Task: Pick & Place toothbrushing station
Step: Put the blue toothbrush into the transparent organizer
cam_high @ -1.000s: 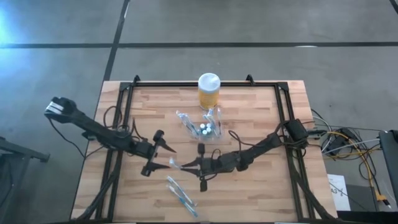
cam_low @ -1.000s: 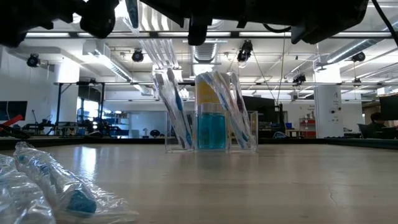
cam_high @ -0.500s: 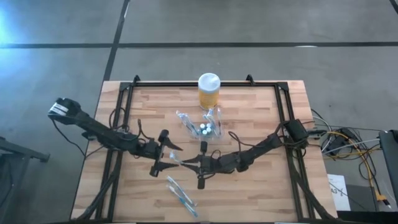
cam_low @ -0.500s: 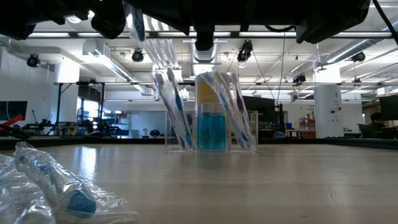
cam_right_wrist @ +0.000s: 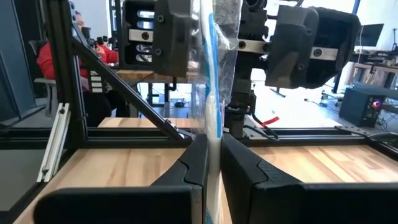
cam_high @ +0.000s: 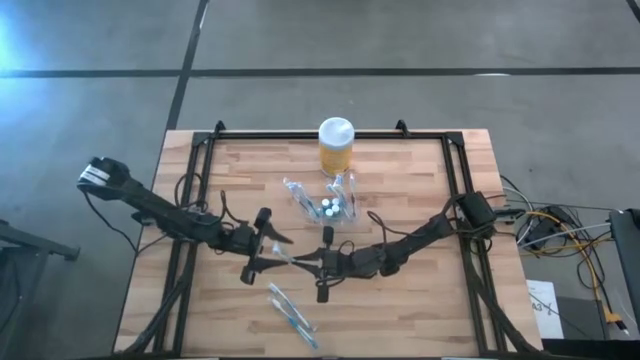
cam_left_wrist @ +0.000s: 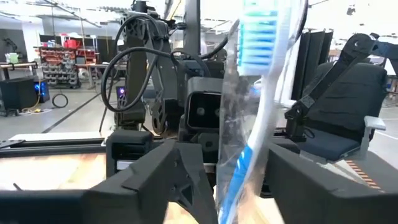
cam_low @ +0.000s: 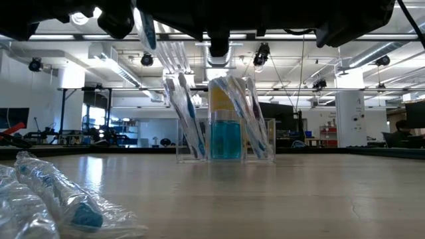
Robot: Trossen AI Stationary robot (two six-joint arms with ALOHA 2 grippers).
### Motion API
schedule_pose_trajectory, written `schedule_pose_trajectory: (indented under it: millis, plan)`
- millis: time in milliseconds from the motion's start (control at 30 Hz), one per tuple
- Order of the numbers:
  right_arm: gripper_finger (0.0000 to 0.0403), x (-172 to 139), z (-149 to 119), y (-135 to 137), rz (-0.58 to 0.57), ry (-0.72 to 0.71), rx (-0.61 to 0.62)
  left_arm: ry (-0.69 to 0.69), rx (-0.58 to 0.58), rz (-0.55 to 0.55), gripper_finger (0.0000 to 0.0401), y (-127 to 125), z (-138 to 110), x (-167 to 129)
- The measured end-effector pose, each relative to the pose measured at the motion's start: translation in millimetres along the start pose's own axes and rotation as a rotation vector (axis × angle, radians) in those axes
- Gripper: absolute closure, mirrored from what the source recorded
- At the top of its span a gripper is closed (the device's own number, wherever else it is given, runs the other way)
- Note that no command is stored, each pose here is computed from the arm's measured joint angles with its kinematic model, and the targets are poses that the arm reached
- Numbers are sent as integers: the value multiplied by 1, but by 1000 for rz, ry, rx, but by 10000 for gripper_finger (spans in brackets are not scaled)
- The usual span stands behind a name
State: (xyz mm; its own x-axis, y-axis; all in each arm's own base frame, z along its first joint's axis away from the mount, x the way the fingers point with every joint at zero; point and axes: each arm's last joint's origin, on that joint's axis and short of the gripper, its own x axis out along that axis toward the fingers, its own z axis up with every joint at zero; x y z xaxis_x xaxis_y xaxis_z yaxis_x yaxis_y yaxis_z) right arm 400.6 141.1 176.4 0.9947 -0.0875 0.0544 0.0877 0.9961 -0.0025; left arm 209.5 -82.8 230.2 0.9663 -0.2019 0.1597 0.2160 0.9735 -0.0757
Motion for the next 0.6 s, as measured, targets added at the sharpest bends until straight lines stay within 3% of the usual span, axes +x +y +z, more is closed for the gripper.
schedule_pose_trajectory:
  millis: [200,333,600]
  plan:
    - [379,0,-1,0,0,4,2,13,14,-27,272,-1,-2,2]
    - [377,0,-3,0,7,23,81,18,34,-61,369,-2,-2,3]
    - [310,-2,-4,4,9,34,92,22,51,-83,374,-1,4,-6]
